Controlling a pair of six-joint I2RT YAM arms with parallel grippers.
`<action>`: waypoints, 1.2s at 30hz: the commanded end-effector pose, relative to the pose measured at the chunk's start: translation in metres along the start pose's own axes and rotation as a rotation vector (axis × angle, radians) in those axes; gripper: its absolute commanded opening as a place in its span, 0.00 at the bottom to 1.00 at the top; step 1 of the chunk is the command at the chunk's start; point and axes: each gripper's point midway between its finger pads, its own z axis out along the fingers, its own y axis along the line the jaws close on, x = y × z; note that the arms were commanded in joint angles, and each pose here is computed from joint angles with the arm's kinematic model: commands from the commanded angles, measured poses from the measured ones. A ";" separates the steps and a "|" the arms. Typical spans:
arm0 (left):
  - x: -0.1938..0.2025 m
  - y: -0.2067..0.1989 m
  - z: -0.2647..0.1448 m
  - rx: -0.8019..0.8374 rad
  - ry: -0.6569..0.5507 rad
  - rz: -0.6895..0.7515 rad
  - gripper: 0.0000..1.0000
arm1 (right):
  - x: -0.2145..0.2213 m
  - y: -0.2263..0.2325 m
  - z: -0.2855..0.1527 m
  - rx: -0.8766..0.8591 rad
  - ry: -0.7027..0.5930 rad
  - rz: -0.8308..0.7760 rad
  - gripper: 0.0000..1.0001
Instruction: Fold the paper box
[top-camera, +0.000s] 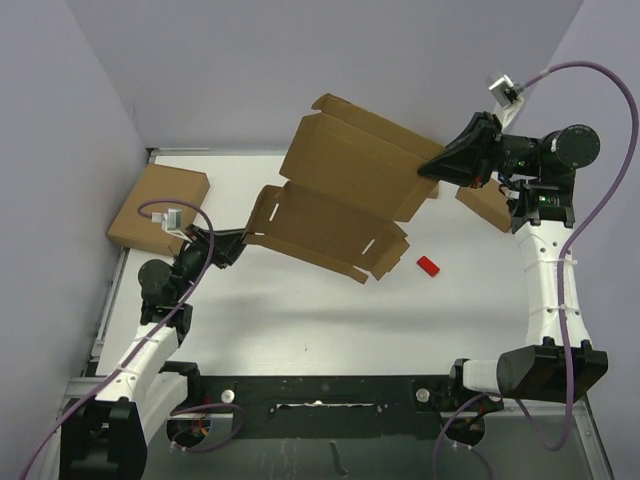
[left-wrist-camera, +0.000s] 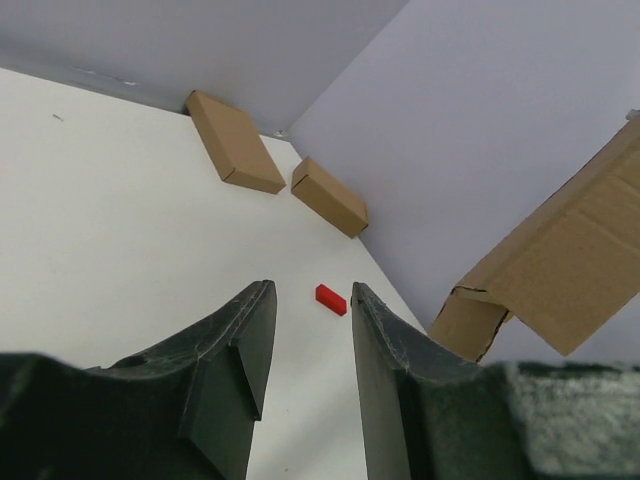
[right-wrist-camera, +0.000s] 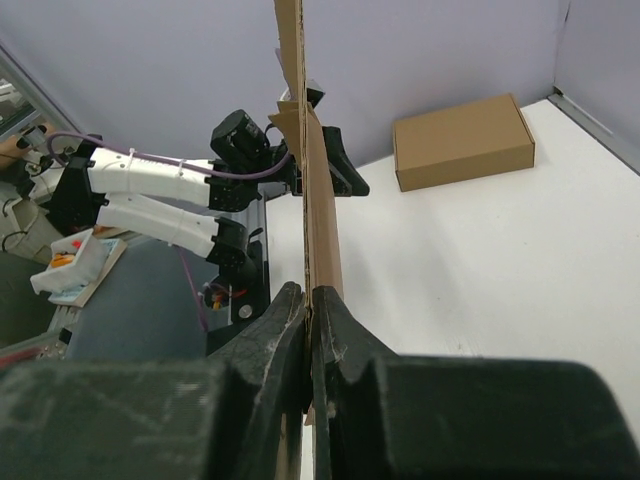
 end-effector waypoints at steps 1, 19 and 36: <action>-0.023 -0.045 0.002 0.167 -0.047 0.039 0.35 | -0.017 0.018 -0.003 0.002 -0.004 -0.081 0.00; -0.002 -0.074 -0.012 0.348 0.064 0.058 0.37 | -0.022 0.013 -0.007 0.022 -0.011 -0.090 0.00; -0.001 -0.074 -0.017 0.359 0.099 0.050 0.45 | -0.025 0.012 -0.010 0.027 -0.007 -0.103 0.00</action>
